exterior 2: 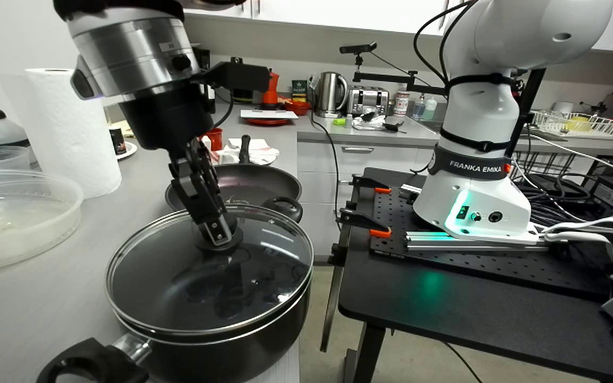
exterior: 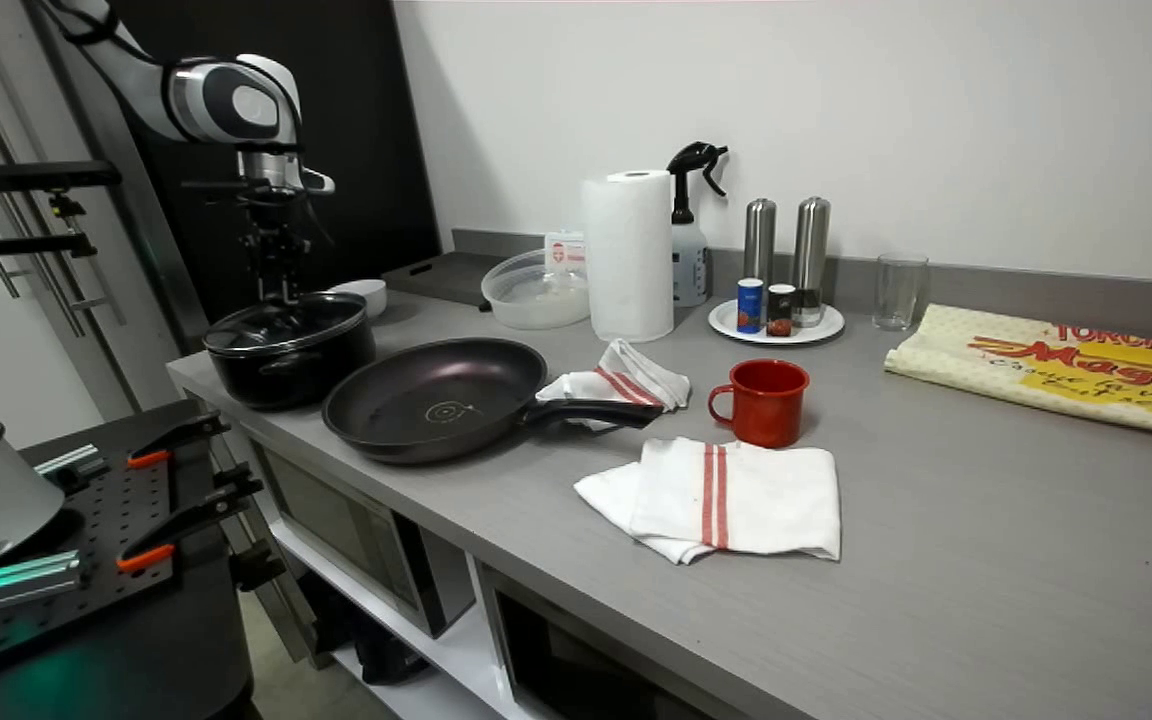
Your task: Cover the pot with the clear lid
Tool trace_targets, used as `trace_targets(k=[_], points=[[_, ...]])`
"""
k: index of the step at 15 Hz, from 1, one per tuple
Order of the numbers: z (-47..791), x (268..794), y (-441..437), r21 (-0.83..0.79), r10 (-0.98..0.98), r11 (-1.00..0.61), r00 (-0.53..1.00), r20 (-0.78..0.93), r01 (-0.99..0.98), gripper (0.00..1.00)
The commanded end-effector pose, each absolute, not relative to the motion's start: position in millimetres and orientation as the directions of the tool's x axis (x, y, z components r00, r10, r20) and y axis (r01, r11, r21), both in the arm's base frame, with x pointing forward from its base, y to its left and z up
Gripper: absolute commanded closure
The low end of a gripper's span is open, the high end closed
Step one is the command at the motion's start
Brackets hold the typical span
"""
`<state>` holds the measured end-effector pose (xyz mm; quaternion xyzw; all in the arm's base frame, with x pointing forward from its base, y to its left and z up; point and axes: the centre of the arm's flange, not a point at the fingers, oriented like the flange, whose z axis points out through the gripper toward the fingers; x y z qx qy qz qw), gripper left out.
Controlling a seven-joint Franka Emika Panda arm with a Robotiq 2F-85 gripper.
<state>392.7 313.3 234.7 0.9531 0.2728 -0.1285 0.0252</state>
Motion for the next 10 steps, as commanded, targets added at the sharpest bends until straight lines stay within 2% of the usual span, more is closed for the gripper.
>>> trace_targets(k=[1, 10], points=[[238.3, 402.7, 315.4, -0.041, 0.519, -0.848, 0.809, -0.276, 0.529, 0.75], [235.7, 404.5, 318.0, -0.045, 0.519, -0.847, 0.805, -0.289, 0.53, 0.75]])
